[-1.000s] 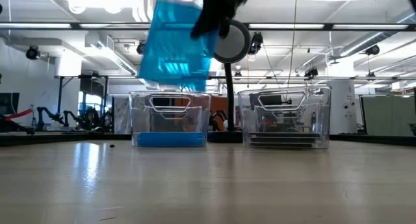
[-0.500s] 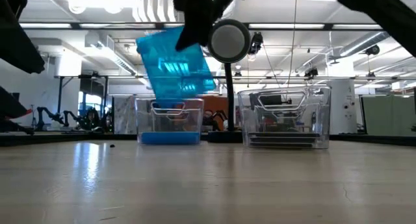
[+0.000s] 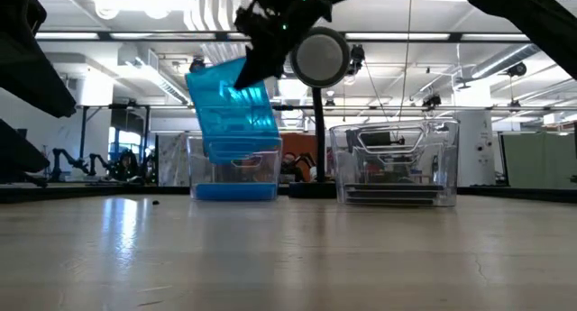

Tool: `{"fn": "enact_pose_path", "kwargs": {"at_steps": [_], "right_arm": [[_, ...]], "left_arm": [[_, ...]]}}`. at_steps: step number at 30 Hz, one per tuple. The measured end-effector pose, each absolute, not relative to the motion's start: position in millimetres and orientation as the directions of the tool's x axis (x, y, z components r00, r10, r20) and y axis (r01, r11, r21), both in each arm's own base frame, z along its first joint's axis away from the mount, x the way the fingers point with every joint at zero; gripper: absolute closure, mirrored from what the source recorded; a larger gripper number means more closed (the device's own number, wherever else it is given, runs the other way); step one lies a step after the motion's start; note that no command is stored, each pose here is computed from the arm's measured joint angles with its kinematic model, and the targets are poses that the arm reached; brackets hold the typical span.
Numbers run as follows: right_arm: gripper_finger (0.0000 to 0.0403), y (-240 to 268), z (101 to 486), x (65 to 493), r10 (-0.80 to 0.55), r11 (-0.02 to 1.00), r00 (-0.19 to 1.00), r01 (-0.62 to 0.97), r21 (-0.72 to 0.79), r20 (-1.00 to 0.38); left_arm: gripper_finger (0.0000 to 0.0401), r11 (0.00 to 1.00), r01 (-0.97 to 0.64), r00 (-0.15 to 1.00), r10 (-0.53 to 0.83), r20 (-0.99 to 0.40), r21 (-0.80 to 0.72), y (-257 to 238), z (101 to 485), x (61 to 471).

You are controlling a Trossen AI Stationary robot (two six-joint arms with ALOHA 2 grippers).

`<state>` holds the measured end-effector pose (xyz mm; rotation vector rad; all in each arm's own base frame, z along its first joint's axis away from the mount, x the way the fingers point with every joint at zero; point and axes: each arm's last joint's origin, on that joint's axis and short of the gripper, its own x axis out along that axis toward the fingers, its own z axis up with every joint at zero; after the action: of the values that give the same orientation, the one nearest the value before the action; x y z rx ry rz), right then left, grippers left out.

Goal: Pick & place jewel cases by type
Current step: Put the blue CD case into the left transparent bin

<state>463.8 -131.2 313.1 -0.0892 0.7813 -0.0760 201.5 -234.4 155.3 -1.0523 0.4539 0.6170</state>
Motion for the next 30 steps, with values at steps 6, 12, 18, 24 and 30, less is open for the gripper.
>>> {"fn": "enact_pose_path", "kwargs": {"at_steps": [6,12,18,24,30], "right_arm": [[0.0394,-119.9,283.4,462.4,0.017,1.000,0.649,-0.015,0.010,-0.761],[0.0394,-102.1,288.3,461.6,0.216,0.970,0.652,-0.054,0.239,-0.727],[0.0394,-89.2,291.3,460.6,0.324,0.904,0.633,0.012,0.427,-0.703],[0.0388,-96.5,292.7,462.1,0.032,0.922,0.656,0.273,0.276,-0.754],[0.0382,-100.1,295.0,455.5,0.142,0.811,0.649,0.357,0.463,-0.747]], "left_arm": [[0.0188,0.342,-0.663,0.746,0.231,-0.625,-0.666,-235.9,155.5,202.1],[0.0188,0.351,-0.663,0.745,0.231,-0.625,-0.661,-235.8,155.4,202.2],[0.0188,0.353,-0.664,0.744,0.231,-0.626,-0.659,-235.5,155.1,202.0],[0.0188,0.360,-0.664,0.744,0.231,-0.627,-0.656,-235.6,155.1,202.0],[0.0188,0.356,-0.660,0.748,0.226,-0.625,-0.661,-236.3,155.5,202.3]]}}
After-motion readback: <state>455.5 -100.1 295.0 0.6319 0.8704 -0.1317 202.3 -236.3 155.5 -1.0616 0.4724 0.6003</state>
